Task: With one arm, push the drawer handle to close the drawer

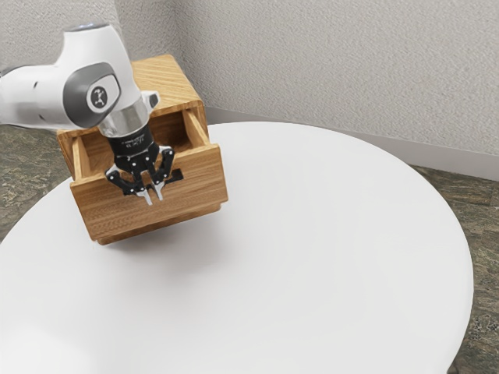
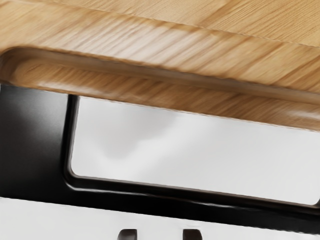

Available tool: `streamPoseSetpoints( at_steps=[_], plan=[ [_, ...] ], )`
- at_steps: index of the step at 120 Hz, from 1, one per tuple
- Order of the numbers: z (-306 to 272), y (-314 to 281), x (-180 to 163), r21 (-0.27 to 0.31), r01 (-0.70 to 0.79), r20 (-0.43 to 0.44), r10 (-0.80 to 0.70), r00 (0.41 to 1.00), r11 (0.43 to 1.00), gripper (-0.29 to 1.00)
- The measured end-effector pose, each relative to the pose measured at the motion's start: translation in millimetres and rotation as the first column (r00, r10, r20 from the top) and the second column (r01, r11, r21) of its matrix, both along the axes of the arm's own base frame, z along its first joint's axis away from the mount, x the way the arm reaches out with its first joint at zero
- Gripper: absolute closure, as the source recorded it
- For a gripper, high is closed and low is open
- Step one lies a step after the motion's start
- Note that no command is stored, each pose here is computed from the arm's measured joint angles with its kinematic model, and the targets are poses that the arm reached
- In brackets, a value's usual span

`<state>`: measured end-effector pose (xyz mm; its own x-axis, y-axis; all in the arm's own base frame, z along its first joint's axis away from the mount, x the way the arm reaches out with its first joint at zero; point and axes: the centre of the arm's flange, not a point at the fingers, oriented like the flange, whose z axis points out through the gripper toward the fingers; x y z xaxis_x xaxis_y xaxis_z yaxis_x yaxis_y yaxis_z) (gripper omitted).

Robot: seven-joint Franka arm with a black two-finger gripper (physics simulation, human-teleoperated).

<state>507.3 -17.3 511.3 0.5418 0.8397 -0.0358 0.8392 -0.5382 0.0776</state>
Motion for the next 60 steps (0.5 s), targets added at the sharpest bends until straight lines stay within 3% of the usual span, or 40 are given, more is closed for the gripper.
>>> streamPoseSetpoints(
  at_steps=[60],
  plan=[
    [-5.7,71.1,53.4,0.01,-0.051,0.031,0.05,0.998,0.999,0.68]
  ],
)
